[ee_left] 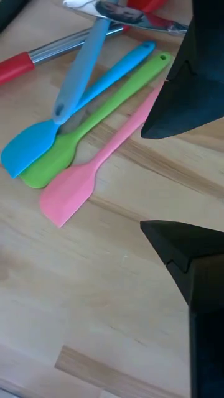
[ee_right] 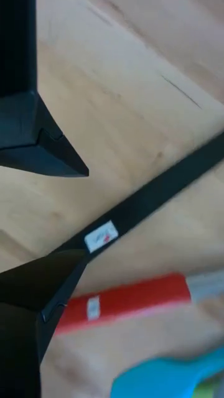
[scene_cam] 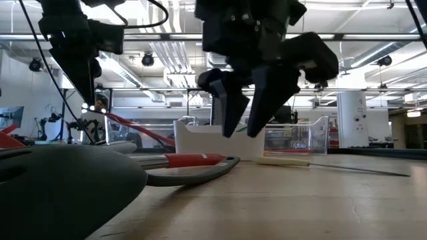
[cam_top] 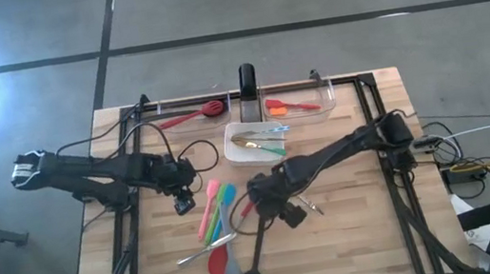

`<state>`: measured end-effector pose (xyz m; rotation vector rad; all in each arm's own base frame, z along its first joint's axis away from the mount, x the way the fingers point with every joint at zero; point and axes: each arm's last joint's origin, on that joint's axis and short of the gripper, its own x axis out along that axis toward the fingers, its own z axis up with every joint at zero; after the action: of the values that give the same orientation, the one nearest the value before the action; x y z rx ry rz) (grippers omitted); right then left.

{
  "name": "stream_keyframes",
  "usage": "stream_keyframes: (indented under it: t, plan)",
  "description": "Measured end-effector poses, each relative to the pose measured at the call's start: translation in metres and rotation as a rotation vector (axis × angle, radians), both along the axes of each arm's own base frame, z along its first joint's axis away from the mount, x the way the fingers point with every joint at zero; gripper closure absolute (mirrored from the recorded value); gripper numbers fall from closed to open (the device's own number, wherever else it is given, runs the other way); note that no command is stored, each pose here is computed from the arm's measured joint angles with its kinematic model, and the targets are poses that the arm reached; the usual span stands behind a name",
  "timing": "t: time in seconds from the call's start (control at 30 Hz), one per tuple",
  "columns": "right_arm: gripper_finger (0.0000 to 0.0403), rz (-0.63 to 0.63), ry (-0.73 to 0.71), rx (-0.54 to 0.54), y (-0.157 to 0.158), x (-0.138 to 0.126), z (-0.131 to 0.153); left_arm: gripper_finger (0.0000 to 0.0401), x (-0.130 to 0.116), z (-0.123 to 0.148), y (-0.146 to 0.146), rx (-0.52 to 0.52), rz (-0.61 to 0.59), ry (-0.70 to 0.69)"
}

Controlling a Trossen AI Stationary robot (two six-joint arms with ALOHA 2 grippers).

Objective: Pick & Place Kitchen Items
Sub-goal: Put the black slotted spoon into the left transparent bin

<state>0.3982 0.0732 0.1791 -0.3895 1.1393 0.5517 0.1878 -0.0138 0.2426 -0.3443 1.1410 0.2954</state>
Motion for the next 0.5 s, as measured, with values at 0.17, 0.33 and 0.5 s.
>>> stream_keyframes:
  t: [0.17, 0.33, 0.5]
  plan:
    - [0.0204, 0.078, 0.011, -0.027, 0.012, 0.013, -0.008, 0.0172, 0.000, 0.000, 0.000, 0.000, 0.000, -0.002]
    - [0.0204, 0.131, -0.012, -0.062, 0.019, 0.023, -0.006, 0.0172, 0.000, 0.000, 0.000, 0.000, -0.001, -0.003]
    - [0.0207, 0.171, -0.037, -0.071, 0.025, 0.030, -0.006, 0.0172, 0.000, 0.000, 0.000, 0.000, -0.002, -0.006]
